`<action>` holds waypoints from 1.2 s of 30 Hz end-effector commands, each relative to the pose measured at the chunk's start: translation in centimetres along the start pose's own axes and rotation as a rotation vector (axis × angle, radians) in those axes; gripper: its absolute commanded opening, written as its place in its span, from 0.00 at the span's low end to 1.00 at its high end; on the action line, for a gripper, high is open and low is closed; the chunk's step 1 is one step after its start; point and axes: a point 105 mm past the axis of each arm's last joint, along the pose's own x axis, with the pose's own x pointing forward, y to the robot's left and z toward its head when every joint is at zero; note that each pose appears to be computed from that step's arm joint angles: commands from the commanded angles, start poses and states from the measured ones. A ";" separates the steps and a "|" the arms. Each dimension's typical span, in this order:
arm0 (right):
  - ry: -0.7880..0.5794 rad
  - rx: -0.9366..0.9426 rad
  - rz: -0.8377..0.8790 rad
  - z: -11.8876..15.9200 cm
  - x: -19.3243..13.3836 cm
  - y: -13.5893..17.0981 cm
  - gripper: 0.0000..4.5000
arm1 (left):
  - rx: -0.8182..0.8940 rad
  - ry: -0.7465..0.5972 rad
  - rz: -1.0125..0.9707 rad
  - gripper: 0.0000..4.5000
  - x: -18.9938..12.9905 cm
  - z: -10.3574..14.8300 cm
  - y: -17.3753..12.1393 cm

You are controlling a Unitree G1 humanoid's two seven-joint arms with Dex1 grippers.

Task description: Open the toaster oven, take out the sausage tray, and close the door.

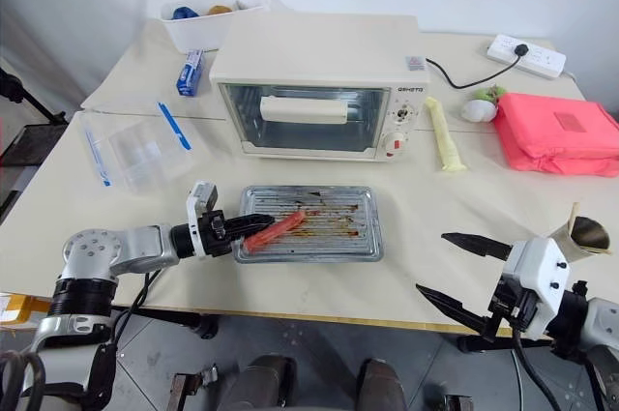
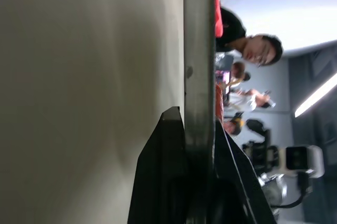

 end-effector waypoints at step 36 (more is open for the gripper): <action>-0.083 -0.022 0.222 1.5 2.5 -0.5 1.00 | 1.500 0.093 0.277 0.99 -17.2 -1.0 -1.7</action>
